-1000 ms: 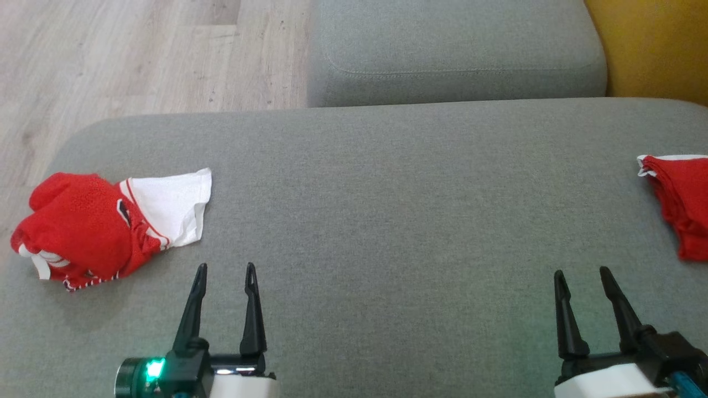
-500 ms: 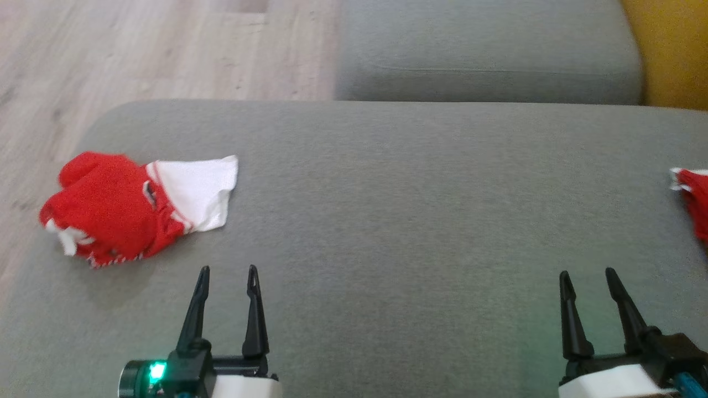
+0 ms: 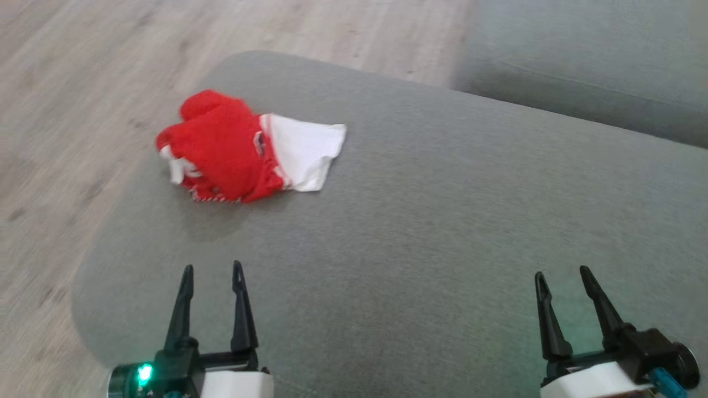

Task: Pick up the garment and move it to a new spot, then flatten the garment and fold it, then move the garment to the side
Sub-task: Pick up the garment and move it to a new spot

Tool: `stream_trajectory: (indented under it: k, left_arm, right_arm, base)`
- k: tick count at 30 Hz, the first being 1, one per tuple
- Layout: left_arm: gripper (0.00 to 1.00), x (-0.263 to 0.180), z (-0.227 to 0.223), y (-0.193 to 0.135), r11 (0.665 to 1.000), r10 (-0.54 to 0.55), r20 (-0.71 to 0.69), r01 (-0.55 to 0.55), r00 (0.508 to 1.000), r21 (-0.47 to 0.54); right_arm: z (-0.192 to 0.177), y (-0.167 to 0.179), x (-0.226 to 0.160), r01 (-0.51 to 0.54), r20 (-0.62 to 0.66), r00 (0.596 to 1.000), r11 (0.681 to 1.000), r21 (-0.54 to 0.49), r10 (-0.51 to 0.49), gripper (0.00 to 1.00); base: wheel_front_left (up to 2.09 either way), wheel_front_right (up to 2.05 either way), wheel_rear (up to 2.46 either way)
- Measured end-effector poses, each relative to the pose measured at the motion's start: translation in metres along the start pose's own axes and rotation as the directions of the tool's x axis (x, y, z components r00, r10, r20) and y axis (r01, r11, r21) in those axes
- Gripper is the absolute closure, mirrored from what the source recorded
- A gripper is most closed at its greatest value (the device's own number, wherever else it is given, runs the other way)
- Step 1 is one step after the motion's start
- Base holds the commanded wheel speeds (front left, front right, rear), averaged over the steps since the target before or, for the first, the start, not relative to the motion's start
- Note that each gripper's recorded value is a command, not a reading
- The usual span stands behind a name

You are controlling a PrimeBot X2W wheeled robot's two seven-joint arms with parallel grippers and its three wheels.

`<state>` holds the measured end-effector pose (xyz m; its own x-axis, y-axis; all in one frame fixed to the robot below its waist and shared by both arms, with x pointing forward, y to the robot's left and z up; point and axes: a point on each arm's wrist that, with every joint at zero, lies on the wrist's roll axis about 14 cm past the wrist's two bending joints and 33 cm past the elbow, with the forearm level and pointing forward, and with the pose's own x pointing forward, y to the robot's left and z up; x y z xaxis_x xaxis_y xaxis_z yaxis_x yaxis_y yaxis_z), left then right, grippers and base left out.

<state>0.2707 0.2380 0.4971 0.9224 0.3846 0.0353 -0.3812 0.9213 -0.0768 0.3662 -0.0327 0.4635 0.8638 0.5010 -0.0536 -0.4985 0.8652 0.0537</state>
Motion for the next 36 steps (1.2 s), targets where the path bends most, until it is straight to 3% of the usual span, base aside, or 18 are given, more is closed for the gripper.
stream_trajectory:
  k: [5,9,14,19,22,24,25,27,30,34,35,36]
  left_arm:
    - [0.0,-0.004,0.003,0.029,0.994,0.105,0.004,-0.105,0.994,0.017]
    - [0.0,0.011,0.011,0.041,0.989,0.139,0.028,-0.14,0.99,0.049]
    - [0.0,0.064,0.046,0.035,0.992,0.077,0.139,-0.089,0.987,0.086]
    - [0.0,0.155,0.086,0.005,0.987,-0.077,0.241,0.039,0.967,0.158]
    - [0.0,0.206,0.067,-0.013,0.973,-0.143,0.161,0.11,0.976,0.202]
    - [0.0,0.236,0.038,-0.016,0.967,-0.135,0.03,0.125,0.99,0.224]
    - [0.0,0.261,0.009,-0.014,0.966,-0.097,-0.117,0.122,0.988,0.228]
    - [0.0,0.278,-0.023,-0.009,0.971,-0.05,-0.28,0.111,0.959,0.209]
    - [0.0,0.281,-0.076,0.004,0.971,0.031,-0.507,0.094,0.862,0.219]
    - [0.0,0.243,-0.151,0.024,0.97,0.128,-0.761,0.079,0.636,0.228]
    - [0.0,0.239,-0.16,0.023,0.968,0.129,-0.78,0.091,0.613,0.232]
    - [1.0,0.242,-0.161,0.023,0.967,0.13,-0.778,0.096,0.615,0.238]
  right_arm:
    - [-0.006,0.019,0.014,-0.08,-0.017,0.997,0.997,-0.005,0.08,0.0]
    - [-0.018,0.012,0.018,-0.088,-0.048,0.995,0.996,-0.021,0.087,0.0]
    - [-0.028,-0.003,0.027,-0.089,-0.068,0.994,0.995,-0.04,0.086,0.0]
    - [-0.04,-0.031,0.047,-0.085,-0.077,0.994,0.993,-0.083,0.079,0.0]
    - [-0.056,-0.05,0.053,-0.087,-0.109,0.991,0.99,-0.112,0.074,0.0]
    - [-0.066,-0.062,0.055,-0.083,-0.128,0.99,0.989,-0.125,0.067,0.0]
    - [-0.072,-0.073,0.058,-0.081,-0.134,0.989,0.987,-0.142,0.062,0.0]
    - [-0.076,-0.081,0.061,-0.078,-0.135,0.989,0.985,-0.154,0.057,0.0]
    - [-0.078,-0.089,0.064,-0.077,-0.128,0.99,0.983,-0.164,0.056,0.0]
    - [-0.075,-0.095,0.065,-0.064,-0.112,0.993,0.983,-0.17,0.046,0.0]
    - [-0.075,-0.097,0.064,-0.057,-0.111,0.993,0.983,-0.172,0.038,0.0]
    - [-0.075,-0.1,0.063,-0.05,-0.111,0.993,0.984,-0.174,0.031,0.0]
  base:
    - [0.0,0.0,0.0]
    - [0.0,0.0,0.0]
    - [0.0,0.0,0.0]
    - [0.0,0.0,0.0]
    - [0.0,0.0,0.0]
    - [0.0,0.0,0.0]
    - [0.0,0.0,0.0]
    - [0.0,0.0,0.0]
    - [0.0,0.0,0.0]
    - [0.0,0.0,0.0]
    - [0.0,0.0,0.0]
    - [0.0,0.0,0.0]
